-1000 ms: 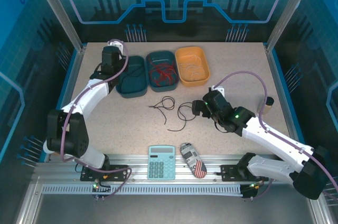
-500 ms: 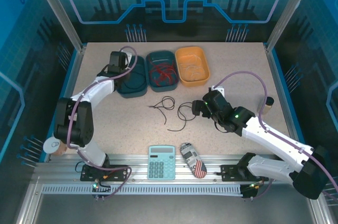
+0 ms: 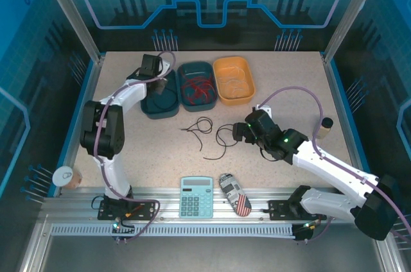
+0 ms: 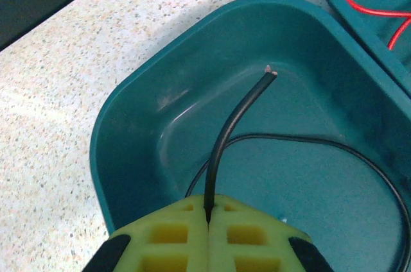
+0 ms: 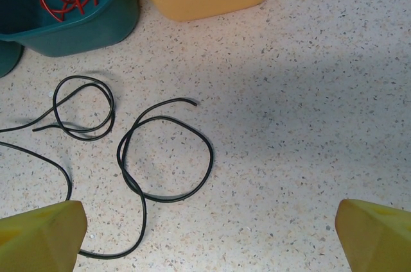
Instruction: Untangle the cables
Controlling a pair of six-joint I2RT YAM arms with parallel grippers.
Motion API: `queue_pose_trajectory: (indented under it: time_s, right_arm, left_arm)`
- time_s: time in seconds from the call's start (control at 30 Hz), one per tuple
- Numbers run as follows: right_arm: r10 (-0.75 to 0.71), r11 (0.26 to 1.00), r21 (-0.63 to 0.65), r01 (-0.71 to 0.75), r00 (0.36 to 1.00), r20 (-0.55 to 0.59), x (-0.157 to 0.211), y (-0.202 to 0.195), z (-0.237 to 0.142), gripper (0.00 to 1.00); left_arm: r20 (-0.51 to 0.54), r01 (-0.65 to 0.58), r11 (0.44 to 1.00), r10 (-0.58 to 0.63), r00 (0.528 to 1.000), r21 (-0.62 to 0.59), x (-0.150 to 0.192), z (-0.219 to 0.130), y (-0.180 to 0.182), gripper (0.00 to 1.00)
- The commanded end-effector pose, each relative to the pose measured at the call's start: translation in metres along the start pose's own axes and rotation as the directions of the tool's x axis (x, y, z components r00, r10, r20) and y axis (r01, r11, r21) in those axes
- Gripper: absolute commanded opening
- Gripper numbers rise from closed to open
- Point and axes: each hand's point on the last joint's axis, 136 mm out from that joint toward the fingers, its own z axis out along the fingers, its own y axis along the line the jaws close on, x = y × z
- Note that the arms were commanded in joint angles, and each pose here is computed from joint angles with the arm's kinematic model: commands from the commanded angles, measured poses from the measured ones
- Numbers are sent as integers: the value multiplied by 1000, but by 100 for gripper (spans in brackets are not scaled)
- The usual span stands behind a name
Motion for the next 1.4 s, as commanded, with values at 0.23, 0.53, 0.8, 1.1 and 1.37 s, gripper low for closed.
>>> queue_pose_trajectory:
  time_s: [0.23, 0.53, 0.8, 1.1, 1.37]
  right_arm:
    - [41, 999, 16, -41, 999, 24, -6, -8, -10, 100]
    - [43, 999, 18, -43, 999, 23, -4, -10, -12, 100]
    - [44, 999, 17, -44, 999, 30, -5, -12, -14, 100]
    - [48, 998, 46, -49, 999, 26, -1, -19, -15, 100]
    - [47, 995, 85, -47, 999, -2, 5, -22, -6, 100]
  left_arm:
    - [-83, -71, 993, 79, 993, 92, 4, 34, -19, 2]
    - [-115, -49, 992, 63, 991, 119, 5, 45, -29, 29]
    - [-65, -52, 994, 58, 996, 92, -21, 22, -23, 56]
    - [82, 100, 994, -104, 991, 44, -67, -49, 4, 99]
    - [131, 431, 901, -434, 891, 53, -48, -134, 17, 99]
